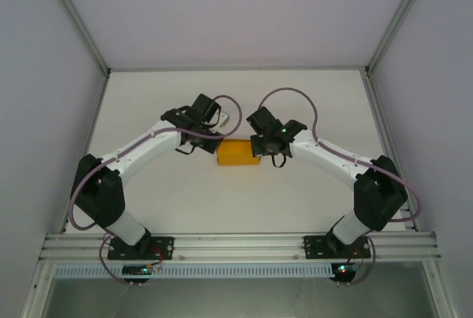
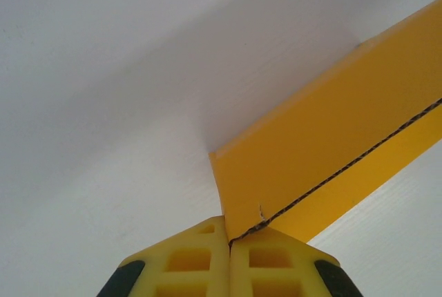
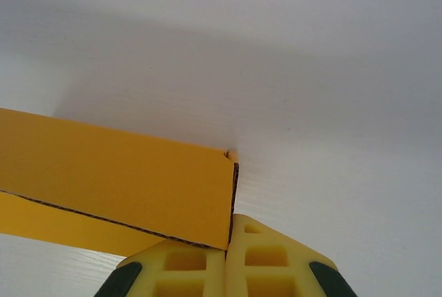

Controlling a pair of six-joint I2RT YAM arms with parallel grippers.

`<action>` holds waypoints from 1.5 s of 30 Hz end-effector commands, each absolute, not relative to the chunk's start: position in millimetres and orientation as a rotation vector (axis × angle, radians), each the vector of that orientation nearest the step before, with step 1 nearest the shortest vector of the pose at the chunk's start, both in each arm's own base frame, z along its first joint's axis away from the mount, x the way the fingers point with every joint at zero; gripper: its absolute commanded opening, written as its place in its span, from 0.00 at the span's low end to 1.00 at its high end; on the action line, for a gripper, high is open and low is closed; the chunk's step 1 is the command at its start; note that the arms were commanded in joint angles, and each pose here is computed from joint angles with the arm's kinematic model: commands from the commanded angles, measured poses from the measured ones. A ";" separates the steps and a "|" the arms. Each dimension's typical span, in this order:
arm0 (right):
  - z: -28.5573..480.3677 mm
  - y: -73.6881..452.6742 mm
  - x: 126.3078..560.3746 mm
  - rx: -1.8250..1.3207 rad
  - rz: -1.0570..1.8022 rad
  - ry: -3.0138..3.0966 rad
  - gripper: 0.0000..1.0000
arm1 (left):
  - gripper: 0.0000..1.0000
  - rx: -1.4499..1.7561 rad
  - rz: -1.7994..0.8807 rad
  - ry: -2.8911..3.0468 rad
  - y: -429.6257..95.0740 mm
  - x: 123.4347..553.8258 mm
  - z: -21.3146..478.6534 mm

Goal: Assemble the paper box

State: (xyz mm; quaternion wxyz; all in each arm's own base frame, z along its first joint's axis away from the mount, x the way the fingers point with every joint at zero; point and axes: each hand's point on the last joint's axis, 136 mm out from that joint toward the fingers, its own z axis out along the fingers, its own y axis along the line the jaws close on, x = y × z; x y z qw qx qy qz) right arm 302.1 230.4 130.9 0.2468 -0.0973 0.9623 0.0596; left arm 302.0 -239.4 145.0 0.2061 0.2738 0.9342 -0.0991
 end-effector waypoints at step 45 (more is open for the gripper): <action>81.5 225.1 256.6 -0.287 0.035 2.691 0.00 | 0.00 0.125 -0.426 2.918 -250.3 240.0 96.7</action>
